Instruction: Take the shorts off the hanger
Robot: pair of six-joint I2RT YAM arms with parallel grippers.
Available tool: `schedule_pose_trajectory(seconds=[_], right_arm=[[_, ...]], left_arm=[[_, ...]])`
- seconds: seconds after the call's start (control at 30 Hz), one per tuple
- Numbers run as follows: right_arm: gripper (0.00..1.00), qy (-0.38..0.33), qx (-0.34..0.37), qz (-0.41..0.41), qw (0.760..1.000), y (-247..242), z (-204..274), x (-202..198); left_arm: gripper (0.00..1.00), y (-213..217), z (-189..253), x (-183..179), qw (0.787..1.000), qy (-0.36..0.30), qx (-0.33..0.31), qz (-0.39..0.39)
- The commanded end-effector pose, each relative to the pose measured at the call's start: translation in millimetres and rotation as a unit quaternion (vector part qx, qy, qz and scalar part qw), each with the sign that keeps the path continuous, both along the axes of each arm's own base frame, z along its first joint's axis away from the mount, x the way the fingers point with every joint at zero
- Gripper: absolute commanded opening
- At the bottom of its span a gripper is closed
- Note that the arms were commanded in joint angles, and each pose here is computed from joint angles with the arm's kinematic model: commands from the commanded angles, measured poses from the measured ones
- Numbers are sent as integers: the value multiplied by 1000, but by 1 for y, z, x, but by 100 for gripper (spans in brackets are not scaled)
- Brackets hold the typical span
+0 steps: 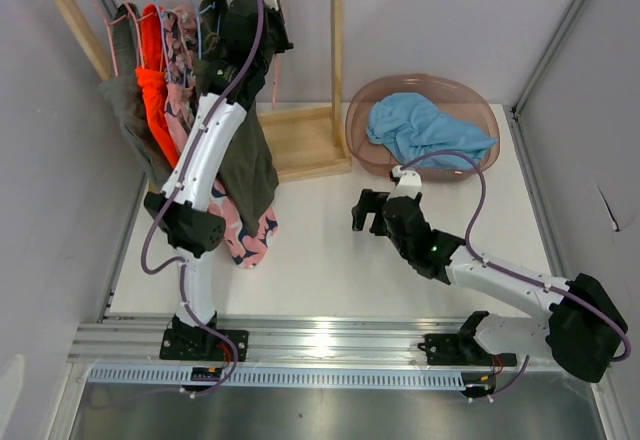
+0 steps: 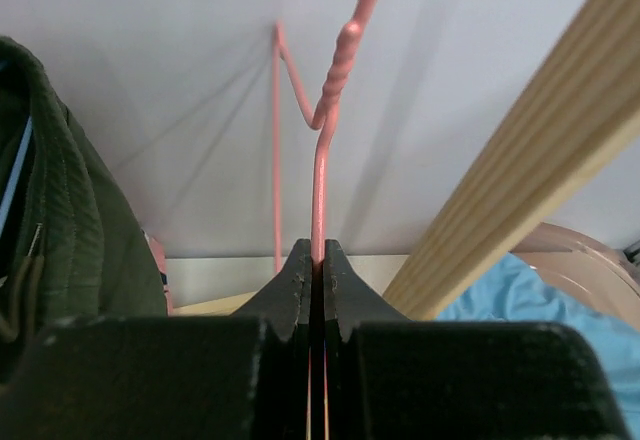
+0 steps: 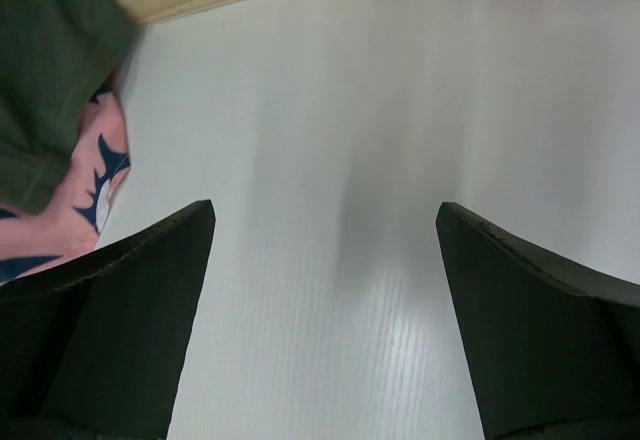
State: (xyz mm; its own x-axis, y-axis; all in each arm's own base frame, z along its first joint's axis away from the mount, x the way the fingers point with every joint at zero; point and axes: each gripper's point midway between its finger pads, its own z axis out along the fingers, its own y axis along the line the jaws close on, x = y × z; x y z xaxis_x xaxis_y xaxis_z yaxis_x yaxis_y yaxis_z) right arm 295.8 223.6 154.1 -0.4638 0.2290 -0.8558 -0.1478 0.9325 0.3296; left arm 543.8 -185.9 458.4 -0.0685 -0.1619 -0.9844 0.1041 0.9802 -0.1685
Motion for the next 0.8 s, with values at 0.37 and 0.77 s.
schedule_pose_trajectory(seconds=[0.37,0.77], right_arm=[[99,-39,3,12,999,41,23,-17],[100,-44,-10,27,999,59,27,-42]], left_arm=[[83,35,77,-68,998,-52,-27,-6],[98,152,82,-119,994,-35,-48,92]])
